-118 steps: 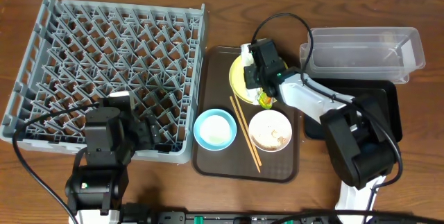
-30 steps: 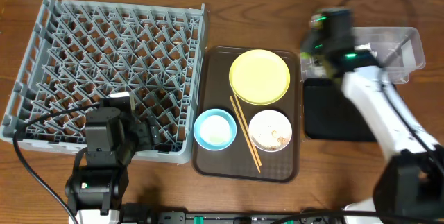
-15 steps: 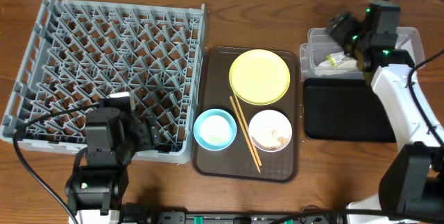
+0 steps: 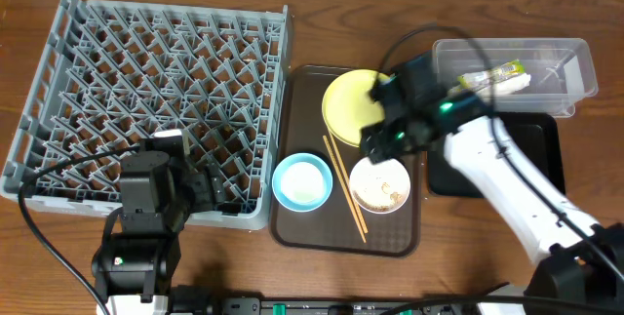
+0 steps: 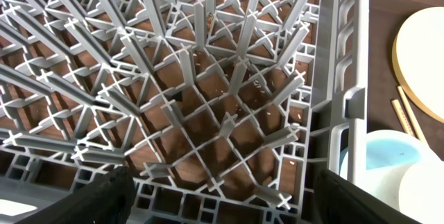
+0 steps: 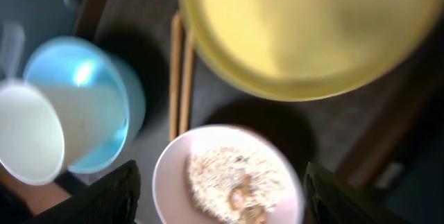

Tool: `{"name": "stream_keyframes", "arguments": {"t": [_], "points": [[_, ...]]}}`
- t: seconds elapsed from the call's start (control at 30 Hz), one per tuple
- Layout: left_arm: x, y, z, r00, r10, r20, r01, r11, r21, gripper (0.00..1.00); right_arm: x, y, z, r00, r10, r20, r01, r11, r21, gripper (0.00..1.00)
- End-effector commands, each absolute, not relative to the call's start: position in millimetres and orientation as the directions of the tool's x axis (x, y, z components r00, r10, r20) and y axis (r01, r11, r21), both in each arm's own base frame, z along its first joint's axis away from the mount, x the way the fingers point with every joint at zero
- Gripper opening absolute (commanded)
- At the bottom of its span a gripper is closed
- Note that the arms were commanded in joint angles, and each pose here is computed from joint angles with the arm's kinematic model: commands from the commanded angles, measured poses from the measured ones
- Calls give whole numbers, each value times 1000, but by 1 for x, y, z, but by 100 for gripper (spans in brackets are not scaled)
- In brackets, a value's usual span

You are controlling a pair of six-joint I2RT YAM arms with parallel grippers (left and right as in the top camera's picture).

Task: Sort waste into correct bins and load items into the dishwasher
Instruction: 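Grasp the rim of the white rice bowl with the right gripper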

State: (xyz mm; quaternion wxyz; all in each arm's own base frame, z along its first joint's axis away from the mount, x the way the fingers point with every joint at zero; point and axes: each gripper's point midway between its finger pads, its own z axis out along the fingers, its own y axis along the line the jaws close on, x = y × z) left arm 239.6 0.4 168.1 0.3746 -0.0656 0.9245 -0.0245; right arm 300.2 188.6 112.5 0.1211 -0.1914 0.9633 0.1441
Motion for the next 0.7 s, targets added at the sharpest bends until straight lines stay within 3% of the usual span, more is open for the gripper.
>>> {"name": "stream_keyframes", "arguments": {"t": [0.0,0.27,0.43,0.67], "points": [[242,-1,179,-693,-138,-707,-95,990,-100,86,279,199,96,-852,-447,-274,-499,850,166,72],[242,-1,178,-696,-138,-705,-96,990,-100,86,248,227,65,-806,-524,-275,-578,798,172,64],[242,-1,178,-696,-138,-704,-96,990,-100,86,239,227,52,-823,-505,-261,-550,823,144,60],[242,-1,178,-696,-138,-704,-96,990,-100,86,231,234,41,-803,-527,-279,-576,805,140,44]]}}
